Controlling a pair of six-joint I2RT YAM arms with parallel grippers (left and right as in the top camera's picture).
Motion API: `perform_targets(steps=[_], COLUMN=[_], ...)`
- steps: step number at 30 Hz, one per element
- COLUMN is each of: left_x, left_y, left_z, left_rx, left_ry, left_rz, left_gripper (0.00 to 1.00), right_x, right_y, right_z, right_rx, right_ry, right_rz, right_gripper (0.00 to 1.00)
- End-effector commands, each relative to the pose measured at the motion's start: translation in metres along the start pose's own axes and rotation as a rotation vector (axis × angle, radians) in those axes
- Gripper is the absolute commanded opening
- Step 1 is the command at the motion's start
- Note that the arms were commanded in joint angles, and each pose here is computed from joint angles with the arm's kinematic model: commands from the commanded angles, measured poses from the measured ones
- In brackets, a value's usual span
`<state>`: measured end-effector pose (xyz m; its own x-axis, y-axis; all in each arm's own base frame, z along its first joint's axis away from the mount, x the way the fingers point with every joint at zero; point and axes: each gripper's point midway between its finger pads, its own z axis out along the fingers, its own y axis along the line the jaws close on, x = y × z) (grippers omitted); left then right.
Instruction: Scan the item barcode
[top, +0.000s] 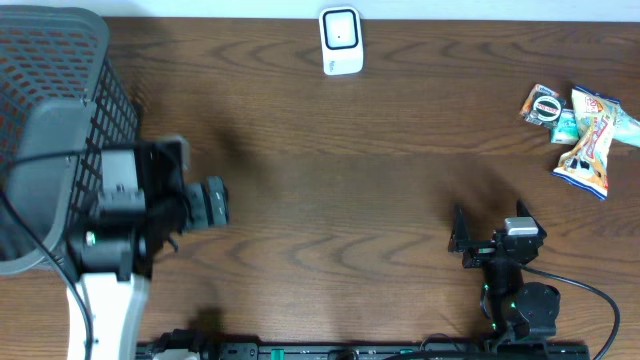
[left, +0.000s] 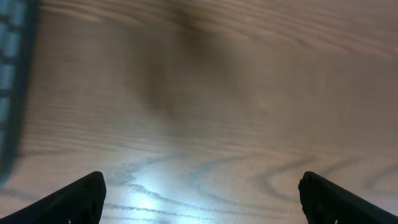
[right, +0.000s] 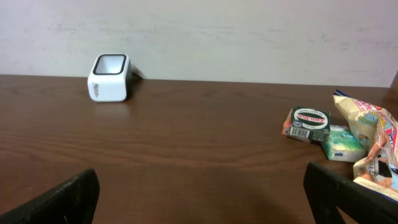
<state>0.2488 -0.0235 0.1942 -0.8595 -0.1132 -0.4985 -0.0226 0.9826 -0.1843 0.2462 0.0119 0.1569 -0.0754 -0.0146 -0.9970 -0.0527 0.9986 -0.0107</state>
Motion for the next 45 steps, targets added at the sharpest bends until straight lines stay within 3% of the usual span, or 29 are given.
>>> perform_targets(steps=[1, 6, 15, 22, 45], left_x=[0.032, 0.061, 0.074, 0.09, 0.02], left_y=[-0.013, -0.011, -0.011, -0.011, -0.017], left_z=[-0.001, -0.007, -0.041, -0.024, -0.011], left_rx=[0.094, 0.096, 0.088, 0.119, 0.173], left_ry=[-0.024, -0.091, -0.356, -0.378, -0.899], left_rz=[0.131, 0.145, 0.193, 0.182, 0.218], left_gripper=[0.98, 0.98, 0.98, 0.98, 0.98], right_x=[0.001, 0.001, 0.001, 0.001, 0.001], right_y=[0.001, 0.001, 0.001, 0.001, 0.001], right_z=[0.0, 0.0, 0.0, 0.0, 0.0], right_rx=[-0.001, -0.001, -0.001, -0.001, -0.001], right_ry=[0.0, 0.0, 0.0, 0.0, 0.0], right_rz=[0.006, 0.006, 0.006, 0.006, 0.006], right_gripper=[0.99, 0.99, 0.99, 0.99, 0.99])
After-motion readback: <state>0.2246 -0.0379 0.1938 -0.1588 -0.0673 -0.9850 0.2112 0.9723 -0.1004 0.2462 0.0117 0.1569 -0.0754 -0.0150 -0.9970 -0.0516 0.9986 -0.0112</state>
